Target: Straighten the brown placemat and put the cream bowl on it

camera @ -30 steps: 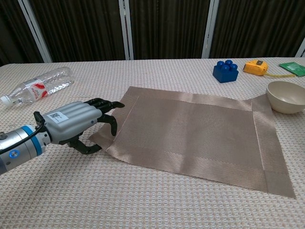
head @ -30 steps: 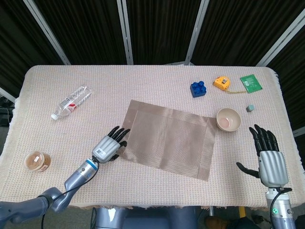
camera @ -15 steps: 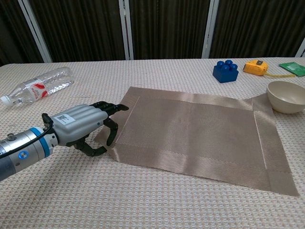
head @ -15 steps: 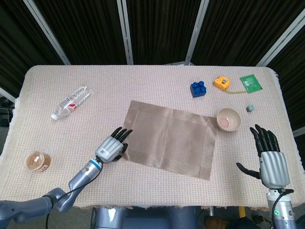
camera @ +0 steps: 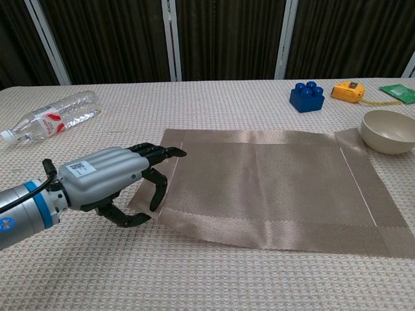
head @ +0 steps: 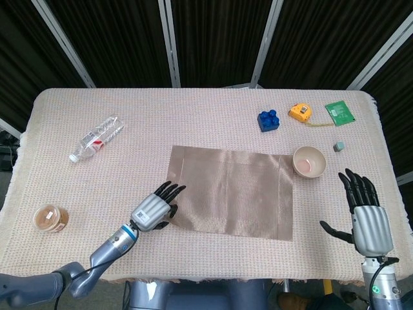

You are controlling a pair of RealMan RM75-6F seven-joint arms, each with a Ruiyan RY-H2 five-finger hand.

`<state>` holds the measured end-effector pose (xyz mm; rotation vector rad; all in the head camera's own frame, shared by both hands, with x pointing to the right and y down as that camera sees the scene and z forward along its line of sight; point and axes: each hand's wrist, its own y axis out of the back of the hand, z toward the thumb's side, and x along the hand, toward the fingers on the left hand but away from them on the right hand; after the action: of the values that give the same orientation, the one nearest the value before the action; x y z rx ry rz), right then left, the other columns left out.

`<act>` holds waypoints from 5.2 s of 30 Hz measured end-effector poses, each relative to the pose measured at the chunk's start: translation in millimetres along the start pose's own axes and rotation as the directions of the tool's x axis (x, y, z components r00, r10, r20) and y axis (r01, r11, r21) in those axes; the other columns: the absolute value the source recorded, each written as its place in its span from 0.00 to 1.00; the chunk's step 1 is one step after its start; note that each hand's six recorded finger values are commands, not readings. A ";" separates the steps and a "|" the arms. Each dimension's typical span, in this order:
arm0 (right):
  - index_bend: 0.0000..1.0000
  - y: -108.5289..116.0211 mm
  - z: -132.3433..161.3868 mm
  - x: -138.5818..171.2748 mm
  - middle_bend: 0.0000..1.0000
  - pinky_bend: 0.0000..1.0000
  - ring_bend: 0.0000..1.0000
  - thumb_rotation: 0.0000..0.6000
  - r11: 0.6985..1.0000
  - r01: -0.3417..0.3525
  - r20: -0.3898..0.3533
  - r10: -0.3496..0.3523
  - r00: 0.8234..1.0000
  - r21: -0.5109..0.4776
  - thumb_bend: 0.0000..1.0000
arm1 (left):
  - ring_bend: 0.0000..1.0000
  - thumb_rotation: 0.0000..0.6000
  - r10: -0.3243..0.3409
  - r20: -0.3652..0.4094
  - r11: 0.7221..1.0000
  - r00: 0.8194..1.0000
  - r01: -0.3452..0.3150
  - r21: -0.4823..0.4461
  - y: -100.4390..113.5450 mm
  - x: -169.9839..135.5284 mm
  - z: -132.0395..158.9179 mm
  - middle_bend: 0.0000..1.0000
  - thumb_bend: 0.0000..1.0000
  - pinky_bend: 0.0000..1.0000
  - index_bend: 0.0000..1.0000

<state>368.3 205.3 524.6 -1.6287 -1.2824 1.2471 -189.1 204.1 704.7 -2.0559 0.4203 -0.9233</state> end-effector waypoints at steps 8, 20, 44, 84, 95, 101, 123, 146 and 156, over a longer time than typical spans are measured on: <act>0.00 -1.4 5.9 4.6 0.00 0.00 0.00 1.00 1.000 -0.007 -0.018 0.007 1.000 0.000 0.00 | 0.00 1.00 -0.047 0.087 0.999 0.995 0.049 -0.016 16.2 -36.6 19.4 0.00 0.46 0.00 0.79; 0.00 -0.3 9.9 8.6 0.00 0.00 0.00 1.00 1.000 -0.005 -0.031 0.005 1.000 -0.002 0.00 | 0.00 1.00 -0.123 0.087 0.992 0.989 0.123 0.002 7.0 -78.3 18.7 0.00 0.46 0.00 0.79; 0.00 -2.3 11.1 10.6 0.00 0.00 0.00 1.00 1.000 -0.017 -0.038 0.017 0.999 0.003 0.00 | 0.00 1.00 -0.150 -0.013 0.989 0.989 0.150 -0.010 0.4 -106.8 -12.1 0.00 0.02 0.00 0.00; 0.25 -124.7 -66.3 -134.3 0.00 0.00 0.00 1.00 0.926 -0.359 0.209 0.330 0.920 0.115 0.00 | 0.00 1.00 0.329 -0.716 0.941 0.615 -0.279 0.193 158.3 -218.4 -171.2 0.00 0.04 0.00 0.00; 0.41 -153.5 -73.6 -158.1 0.00 0.00 0.00 1.00 0.913 -0.372 0.233 0.329 0.915 0.170 0.17 | 0.00 1.00 0.321 -0.718 0.943 0.617 -0.278 0.183 157.0 -215.0 -174.2 0.00 0.04 0.00 0.00; 0.52 -164.1 -72.4 -158.9 0.00 0.00 0.00 1.00 0.907 -0.370 0.218 0.327 0.920 0.200 0.28 | 0.00 1.00 0.320 -0.720 0.943 0.616 -0.278 0.182 155.9 -214.0 -174.8 0.00 0.04 0.00 0.00; 0.67 -145.2 -24.8 -155.7 0.00 0.00 0.00 1.00 0.958 -0.208 0.006 0.210 0.978 0.198 0.33 | 0.00 1.00 0.312 -0.713 0.945 0.628 -0.283 0.165 155.3 -213.3 -170.8 0.00 0.04 0.00 0.00; 0.67 -161.6 189.9 -100.5 0.00 0.00 0.00 1.00 0.908 -0.168 -0.684 0.402 0.609 0.384 0.33 | 0.00 1.00 0.271 -0.731 0.954 0.626 -0.274 0.119 153.0 -220.4 -180.9 0.00 0.04 0.00 0.00; 0.67 -209.2 228.7 -92.3 0.00 0.00 0.00 1.00 0.873 -0.155 -0.693 0.465 0.551 0.462 0.33 | 0.00 1.00 0.269 -0.740 0.953 0.617 -0.282 0.112 155.4 -225.3 -184.7 0.00 0.04 0.00 0.00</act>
<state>86.0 162.6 676.2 -1.8521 -0.1769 0.6903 -472.8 138.0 549.2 -1.4542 1.1575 -1.5544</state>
